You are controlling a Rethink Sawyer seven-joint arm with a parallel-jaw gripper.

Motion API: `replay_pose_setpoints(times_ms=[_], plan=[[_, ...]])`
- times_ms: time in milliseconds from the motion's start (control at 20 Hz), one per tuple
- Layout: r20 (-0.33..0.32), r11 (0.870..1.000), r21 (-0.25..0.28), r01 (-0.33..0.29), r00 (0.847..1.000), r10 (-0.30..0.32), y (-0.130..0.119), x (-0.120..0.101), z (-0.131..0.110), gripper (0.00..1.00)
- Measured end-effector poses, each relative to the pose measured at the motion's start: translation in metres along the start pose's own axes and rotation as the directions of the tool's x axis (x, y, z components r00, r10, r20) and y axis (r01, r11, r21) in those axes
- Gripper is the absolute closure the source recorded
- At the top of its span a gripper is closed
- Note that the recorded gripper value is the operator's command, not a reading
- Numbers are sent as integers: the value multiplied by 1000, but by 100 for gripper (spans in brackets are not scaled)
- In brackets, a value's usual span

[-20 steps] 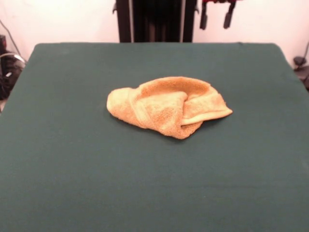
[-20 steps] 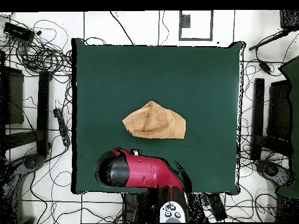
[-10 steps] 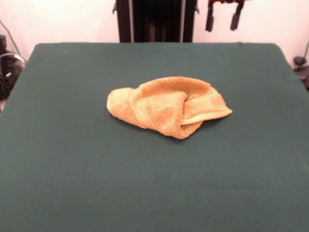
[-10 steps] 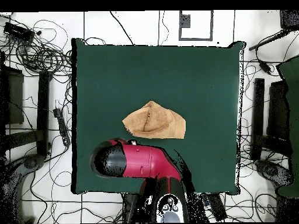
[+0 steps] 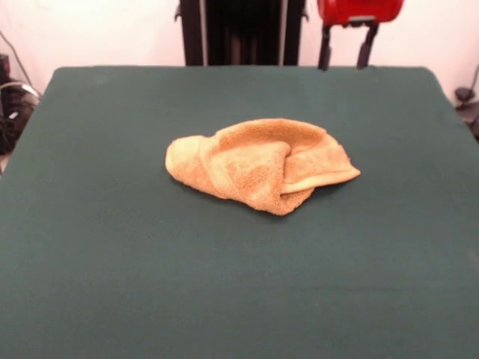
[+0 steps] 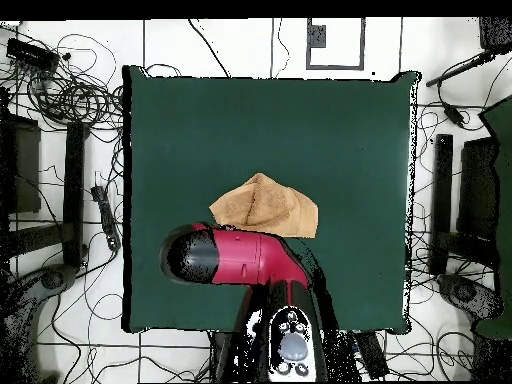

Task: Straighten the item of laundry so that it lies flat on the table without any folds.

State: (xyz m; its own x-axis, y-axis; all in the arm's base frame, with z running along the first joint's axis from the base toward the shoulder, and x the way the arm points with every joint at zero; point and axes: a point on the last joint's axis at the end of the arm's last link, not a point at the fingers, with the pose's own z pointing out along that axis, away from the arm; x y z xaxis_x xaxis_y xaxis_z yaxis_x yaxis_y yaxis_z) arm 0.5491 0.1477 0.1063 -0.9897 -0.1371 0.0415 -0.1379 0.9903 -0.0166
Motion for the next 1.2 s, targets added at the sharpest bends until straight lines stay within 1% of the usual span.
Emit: replay_pose_setpoints(times_ms=[350,1000,1100,1200], plan=[[-39,1000,-5,0,999,0,0,3,20,0],[-68,1000,-10,0,998,0,0,5,22,0],[-73,1000,-10,-1,997,0,0,6,25,0],[-89,1000,-12,-2,996,1,0,10,32,0]])
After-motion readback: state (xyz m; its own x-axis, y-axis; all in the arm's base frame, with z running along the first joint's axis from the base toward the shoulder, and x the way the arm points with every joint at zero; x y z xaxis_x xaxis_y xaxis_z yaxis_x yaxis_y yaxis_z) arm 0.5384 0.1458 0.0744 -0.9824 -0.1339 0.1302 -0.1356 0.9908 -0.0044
